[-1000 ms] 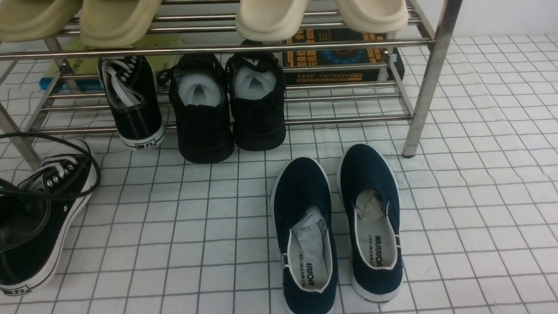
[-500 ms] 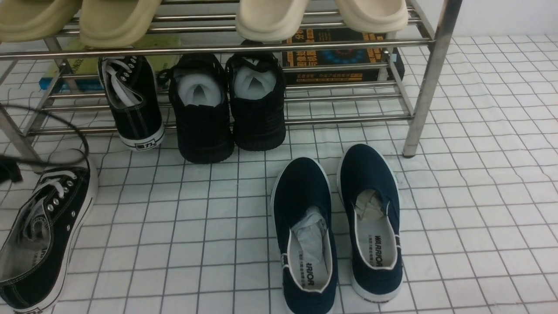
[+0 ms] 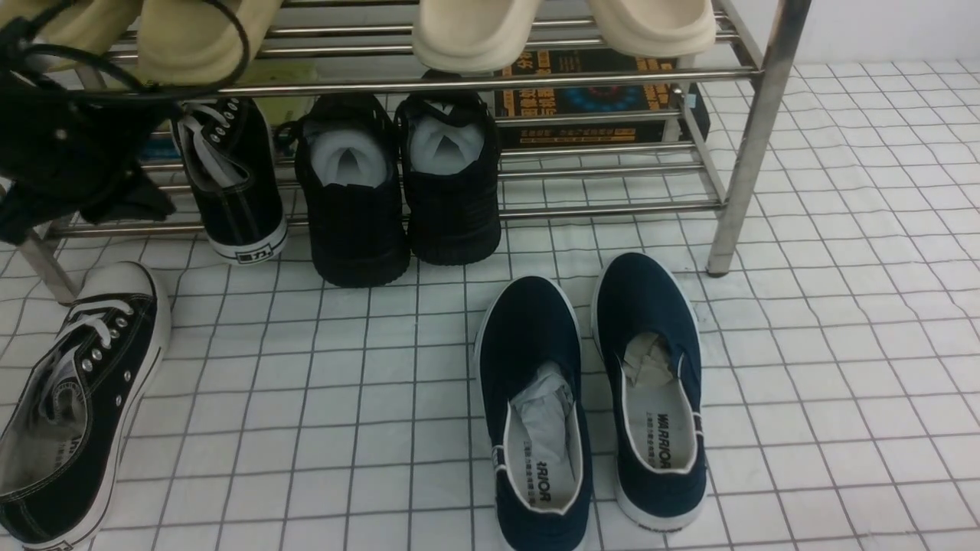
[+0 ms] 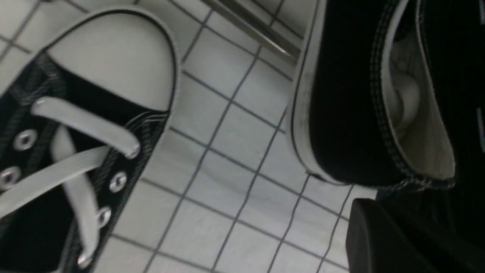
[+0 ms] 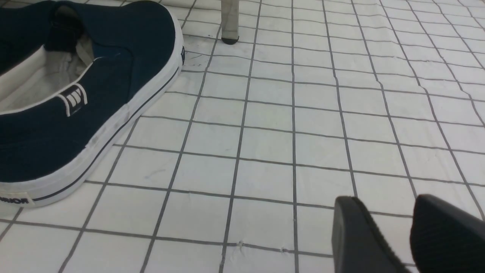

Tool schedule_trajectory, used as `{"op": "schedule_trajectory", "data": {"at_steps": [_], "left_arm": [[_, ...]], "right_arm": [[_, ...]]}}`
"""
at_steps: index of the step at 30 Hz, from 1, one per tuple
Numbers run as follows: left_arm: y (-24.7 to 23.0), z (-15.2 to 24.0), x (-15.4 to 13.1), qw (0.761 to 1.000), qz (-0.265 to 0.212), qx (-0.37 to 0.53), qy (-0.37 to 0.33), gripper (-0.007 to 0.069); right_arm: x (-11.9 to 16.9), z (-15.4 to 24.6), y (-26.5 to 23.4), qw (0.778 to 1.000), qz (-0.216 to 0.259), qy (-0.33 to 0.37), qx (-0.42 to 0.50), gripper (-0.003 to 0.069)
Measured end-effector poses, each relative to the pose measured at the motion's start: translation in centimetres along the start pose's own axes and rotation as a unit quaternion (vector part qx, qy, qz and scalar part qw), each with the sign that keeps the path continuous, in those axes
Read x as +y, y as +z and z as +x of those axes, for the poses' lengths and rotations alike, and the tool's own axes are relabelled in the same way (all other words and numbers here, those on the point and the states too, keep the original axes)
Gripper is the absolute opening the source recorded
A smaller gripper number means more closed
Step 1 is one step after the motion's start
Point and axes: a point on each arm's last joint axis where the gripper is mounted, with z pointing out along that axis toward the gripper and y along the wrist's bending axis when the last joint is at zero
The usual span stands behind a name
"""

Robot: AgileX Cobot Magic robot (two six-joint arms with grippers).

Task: Take the shoes off the shelf with your hand from the white checkered tablecloth.
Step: 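Grasp the leftmost shoe on the bottom shelf of the shoe rack with the left gripper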

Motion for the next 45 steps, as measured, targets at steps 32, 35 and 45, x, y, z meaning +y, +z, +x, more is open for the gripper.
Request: {"op": "schedule_trajectory", "data": {"at_steps": [32,35,45], "left_arm": [[5.8,-1.0,-0.2,0.997,0.012,-0.072,-0.037,0.0463],[7.3,-0.8,0.3,0.997,0.002,-0.059,-0.041,0.0463],[7.9,-0.5,0.9,0.999,-0.016,-0.039,-0.034,0.0103]], "right_arm": [[0.0,0.0,0.0,1.000,0.000,-0.001,0.000,0.0239],[0.0,0.0,0.0,1.000,0.000,-0.001,0.000,0.0239],[0.0,0.0,0.0,1.000,0.000,-0.001,0.000,0.0239]]}}
